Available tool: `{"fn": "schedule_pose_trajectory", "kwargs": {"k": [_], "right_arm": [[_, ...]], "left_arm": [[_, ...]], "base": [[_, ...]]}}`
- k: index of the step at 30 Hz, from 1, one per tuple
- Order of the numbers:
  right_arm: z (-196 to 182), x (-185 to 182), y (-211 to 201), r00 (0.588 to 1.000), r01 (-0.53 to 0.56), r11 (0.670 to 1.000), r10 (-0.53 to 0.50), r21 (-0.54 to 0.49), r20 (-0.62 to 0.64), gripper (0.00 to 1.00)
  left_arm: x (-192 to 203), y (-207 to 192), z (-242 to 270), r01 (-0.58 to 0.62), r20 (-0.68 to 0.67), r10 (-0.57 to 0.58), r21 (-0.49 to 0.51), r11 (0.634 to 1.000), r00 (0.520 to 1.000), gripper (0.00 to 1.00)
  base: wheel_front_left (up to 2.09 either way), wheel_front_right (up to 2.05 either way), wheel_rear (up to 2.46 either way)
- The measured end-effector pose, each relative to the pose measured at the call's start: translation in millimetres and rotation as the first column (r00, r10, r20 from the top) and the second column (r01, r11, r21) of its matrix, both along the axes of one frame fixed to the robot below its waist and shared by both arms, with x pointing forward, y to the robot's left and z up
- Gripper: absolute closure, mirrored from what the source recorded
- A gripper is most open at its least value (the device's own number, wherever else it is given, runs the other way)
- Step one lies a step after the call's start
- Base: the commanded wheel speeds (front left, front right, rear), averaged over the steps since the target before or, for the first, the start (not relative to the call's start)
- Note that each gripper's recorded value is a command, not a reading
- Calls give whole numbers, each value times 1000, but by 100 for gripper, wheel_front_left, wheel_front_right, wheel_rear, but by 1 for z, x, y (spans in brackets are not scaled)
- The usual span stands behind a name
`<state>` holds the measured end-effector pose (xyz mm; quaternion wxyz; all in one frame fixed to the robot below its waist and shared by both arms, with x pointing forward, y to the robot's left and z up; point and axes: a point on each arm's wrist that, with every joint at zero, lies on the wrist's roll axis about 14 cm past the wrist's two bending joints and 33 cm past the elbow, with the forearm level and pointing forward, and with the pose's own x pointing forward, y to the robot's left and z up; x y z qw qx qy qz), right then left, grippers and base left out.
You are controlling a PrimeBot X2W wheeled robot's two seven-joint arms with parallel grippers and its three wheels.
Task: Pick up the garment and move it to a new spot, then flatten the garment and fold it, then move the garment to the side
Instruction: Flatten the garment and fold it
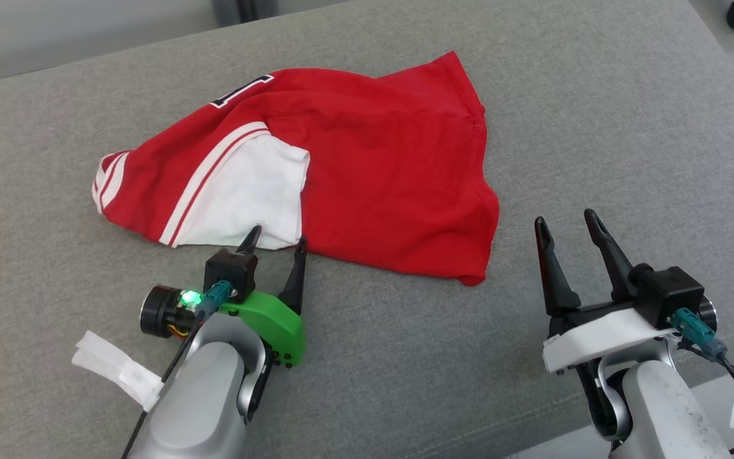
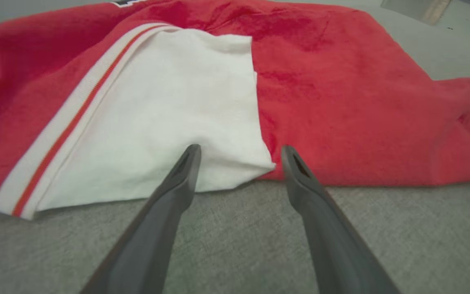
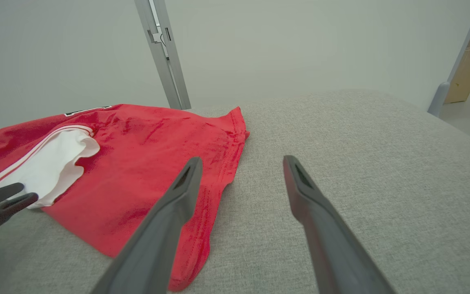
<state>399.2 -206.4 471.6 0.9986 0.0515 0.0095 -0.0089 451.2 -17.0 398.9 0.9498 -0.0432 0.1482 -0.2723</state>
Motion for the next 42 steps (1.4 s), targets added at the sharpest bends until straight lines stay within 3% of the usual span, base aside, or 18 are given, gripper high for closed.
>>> {"fn": "schedule_pose_trajectory", "kwargs": {"k": [10, 11, 12, 14, 15, 16, 17, 19, 20, 21, 22, 23, 34, 42], "right_arm": [[-11, -7, -18, 998, 54, 999, -54, -5, -37, 0], [-10, -6, -17, 998, 53, 999, -53, -3, -35, 0], [-10, -6, -17, 998, 52, 999, -52, -3, -33, 0], [-9, -5, -17, 998, 51, 999, -51, -2, -31, 0], [-9, -5, -16, 998, 50, 999, -50, -2, -30, 0], [-9, -4, -16, 998, 49, 999, -49, -2, -29, 0], [-9, -4, -16, 998, 48, 999, -48, -1, -28, 0], [-9, -3, -15, 999, 46, 999, -46, -1, -27, 0], [-9, -3, -15, 999, 44, 999, -44, 0, -27, 0], [-9, -2, -14, 999, 43, 999, -43, 0, -26, 0], [-8, -2, -14, 999, 41, 999, -41, 1, -26, 0], [-8, -2, -13, 999, 40, 999, -40, 1, -25, 0], [-1, 2, -9, 1000, 27, 1000, -27, 2, -1, 0], [3, 1, -4, 1000, 13, 1000, -13, -7, 12, 0]], "left_arm": [[12, -7, -25, -10, -62, 11, 11, 1000, 998, 0], [12, -6, -25, -18, -67, 18, 5, 1000, 998, 11], [13, -5, -25, -23, -67, 23, 0, 1000, 997, 33], [15, -3, -24, -36, -70, 35, -12, 999, 997, 42], [15, -3, -23, -41, -72, 40, -17, 999, 997, 30], [15, -2, -23, -47, -75, 46, -24, 999, 996, 26], [16, -1, -22, -54, -78, 52, -31, 998, 996, 10], [16, 0, -21, -60, -79, 57, -39, 997, 995, 13], [16, 1, -21, -64, -80, 61, -41, 997, 995, 30], [17, 2, -21, -68, -79, 65, -41, 997, 995, 55], [17, 3, -20, -71, -78, 68, -41, 997, 995, 64], [17, 4, -20, -76, -77, 72, -43, 996, 994, 100], [29, 15, 32, -126, 48, 135, -151, 980, 990, 100], [7, 53, 68, -188, 153, 220, -196, 962, 963, 100]], "base": [[0, 0, 0], [0, 0, 0], [0, 0, 0], [0, 0, 0], [0, 0, 0], [0, 0, 0], [0, 0, 0], [0, 0, 0], [0, 0, 0], [0, 0, 0], [0, 0, 0], [0, 0, 0], [0, 0, 0], [0, 0, 0]]}}
